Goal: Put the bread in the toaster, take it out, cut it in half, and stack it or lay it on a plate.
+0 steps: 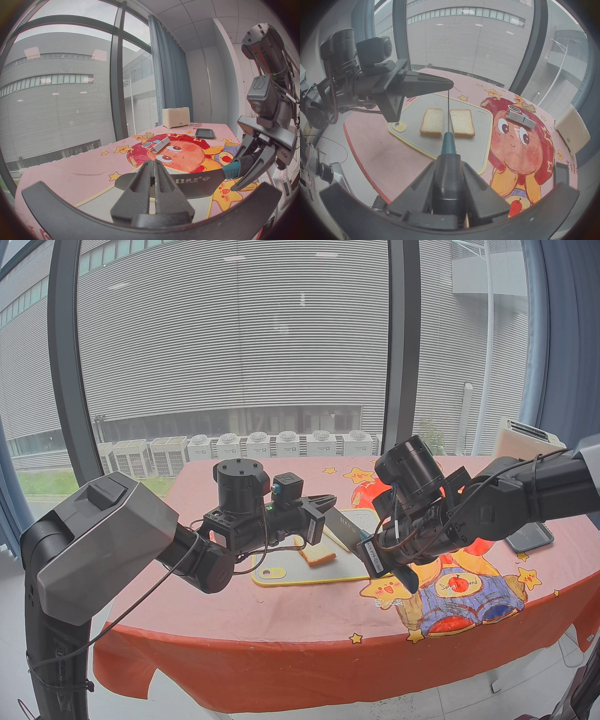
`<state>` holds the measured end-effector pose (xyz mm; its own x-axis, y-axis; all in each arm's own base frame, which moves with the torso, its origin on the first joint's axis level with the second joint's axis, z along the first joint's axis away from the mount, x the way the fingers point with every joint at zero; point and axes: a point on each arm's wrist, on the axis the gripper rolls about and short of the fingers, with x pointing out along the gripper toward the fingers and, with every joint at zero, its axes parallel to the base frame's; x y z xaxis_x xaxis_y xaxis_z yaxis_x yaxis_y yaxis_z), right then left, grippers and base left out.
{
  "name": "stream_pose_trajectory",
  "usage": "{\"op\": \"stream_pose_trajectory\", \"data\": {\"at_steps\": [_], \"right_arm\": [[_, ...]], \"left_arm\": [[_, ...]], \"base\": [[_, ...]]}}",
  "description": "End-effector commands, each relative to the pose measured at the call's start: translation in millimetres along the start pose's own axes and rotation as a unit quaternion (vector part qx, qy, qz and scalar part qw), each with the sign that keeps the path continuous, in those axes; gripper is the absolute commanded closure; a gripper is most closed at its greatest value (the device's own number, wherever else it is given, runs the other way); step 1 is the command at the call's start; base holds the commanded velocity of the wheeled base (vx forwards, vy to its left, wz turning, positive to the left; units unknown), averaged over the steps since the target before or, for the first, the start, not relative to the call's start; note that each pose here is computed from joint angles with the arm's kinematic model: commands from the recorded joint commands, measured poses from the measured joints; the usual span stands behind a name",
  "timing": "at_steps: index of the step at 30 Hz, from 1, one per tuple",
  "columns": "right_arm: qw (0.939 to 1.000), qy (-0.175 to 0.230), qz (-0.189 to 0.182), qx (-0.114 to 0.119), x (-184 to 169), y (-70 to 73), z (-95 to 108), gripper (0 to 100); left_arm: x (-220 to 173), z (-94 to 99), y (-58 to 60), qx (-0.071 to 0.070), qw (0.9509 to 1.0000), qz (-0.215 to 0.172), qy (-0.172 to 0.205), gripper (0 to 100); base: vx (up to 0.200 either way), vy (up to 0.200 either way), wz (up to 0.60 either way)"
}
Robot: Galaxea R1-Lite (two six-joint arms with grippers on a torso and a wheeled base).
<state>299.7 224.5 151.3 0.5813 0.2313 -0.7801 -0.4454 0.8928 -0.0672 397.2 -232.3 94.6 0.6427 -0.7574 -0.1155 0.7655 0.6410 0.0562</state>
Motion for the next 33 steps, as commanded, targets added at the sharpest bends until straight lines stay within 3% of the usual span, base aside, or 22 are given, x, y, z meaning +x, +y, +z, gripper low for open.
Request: {"op": "stream_pose_trajectory", "data": {"at_steps": [1, 5, 10, 14, 20, 22, 27, 33], "right_arm": [[0.9999, -0.012, -0.001, 0.002, -12, -3.0, 1, 100], [0.9999, -0.016, -0.001, 0.005, -16, -4.2, 2, 100], [0.9999, -0.016, -0.004, 0.006, -19, -5.7, 0, 100], [0.9998, -0.018, -0.004, 0.005, -25, -7.3, -1, 100], [0.9998, -0.020, -0.002, 0.003, -32, -6.1, -4, 100], [0.9997, -0.023, -0.002, 0.003, -34, -5.9, -4, 100], [0.9996, -0.028, -0.009, 0.004, -39, -7.2, -4, 100], [0.9998, -0.019, -0.009, -0.001, -39, -6.8, -11, 100]], "left_arm": [[-8, 10.6, 1.4, 0.004, 0.9999, 0.009, -0.011, 100], [-15, 17.0, 5.3, 0.007, 0.9997, 0.019, -0.017, 100], [-59, 54.7, 15.0, 0.014, 0.9978, 0.048, -0.043, 100], [-82, 65.2, 24.0, 0.013, 0.9964, 0.068, -0.048, 100], [-117, 54.8, 33.4, 0.001, 0.9945, 0.101, -0.029, 100], [-146, 50.4, 37.3, -0.001, 0.9918, 0.124, -0.029, 100], [-198, 40.3, 27.5, -0.014, 0.9878, 0.154, -0.012, 100], [-209, 40.9, 19.9, -0.018, 0.9876, 0.155, -0.010, 100]], "base": [[0.000, 0.000, 0.00], [0.000, 0.000, 0.00], [0.000, 0.000, 0.00], [0.000, 0.000, 0.00], [0.000, 0.000, 0.00], [0.000, 0.000, 0.00], [0.000, 0.000, 0.00], [0.000, 0.000, 0.00]]}}
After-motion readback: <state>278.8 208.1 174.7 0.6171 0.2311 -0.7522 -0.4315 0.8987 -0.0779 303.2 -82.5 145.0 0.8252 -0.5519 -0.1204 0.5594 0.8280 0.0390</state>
